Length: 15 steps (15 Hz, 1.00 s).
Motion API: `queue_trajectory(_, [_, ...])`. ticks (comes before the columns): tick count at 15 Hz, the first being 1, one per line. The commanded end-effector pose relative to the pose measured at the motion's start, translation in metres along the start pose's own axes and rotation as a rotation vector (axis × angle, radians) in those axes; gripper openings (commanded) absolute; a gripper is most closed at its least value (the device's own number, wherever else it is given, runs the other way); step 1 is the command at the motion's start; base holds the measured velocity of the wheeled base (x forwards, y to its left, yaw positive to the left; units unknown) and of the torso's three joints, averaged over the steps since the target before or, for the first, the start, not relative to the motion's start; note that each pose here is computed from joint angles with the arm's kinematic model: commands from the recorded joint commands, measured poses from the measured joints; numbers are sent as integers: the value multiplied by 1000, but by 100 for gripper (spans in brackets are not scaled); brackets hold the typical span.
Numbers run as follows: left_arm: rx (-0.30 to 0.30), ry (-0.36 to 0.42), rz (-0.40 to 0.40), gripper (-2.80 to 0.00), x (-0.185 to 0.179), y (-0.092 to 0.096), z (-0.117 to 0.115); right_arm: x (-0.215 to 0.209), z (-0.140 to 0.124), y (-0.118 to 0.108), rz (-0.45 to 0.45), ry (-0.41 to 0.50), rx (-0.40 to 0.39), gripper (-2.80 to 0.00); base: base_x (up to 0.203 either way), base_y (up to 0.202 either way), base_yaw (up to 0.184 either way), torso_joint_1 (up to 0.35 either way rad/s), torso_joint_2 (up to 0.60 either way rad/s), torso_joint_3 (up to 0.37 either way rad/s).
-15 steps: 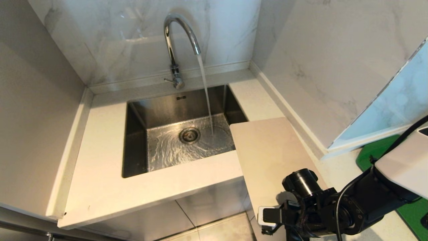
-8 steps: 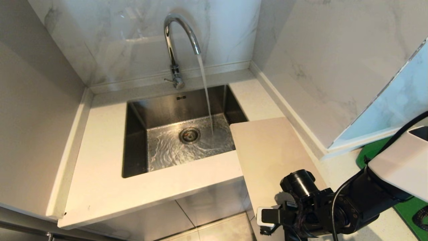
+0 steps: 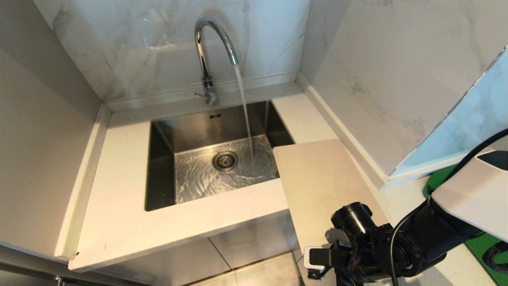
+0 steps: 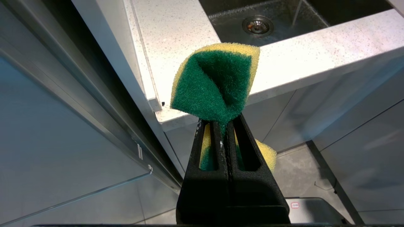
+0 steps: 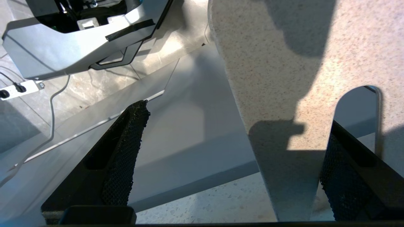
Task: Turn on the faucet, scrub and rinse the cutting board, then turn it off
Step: Pick up the cutting board
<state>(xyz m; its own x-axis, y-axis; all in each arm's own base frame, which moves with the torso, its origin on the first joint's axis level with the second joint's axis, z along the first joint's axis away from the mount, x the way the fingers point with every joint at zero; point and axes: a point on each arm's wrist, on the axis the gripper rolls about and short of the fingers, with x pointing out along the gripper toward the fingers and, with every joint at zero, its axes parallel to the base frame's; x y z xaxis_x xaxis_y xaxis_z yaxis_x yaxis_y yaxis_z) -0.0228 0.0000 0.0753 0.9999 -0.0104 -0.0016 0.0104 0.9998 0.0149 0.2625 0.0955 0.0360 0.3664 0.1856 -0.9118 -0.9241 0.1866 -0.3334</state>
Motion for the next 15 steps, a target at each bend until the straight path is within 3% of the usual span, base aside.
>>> queue_trajectory(1, [0,-3,-2,-280,0,0,0,3,-1,2,12,7,-5,0,0,0,0,0,0,0])
queue_trajectory(15, [-2,-6,-3,-280,0,0,0,14,-5,1,37,32,11,0,0,0,0,0,0,0])
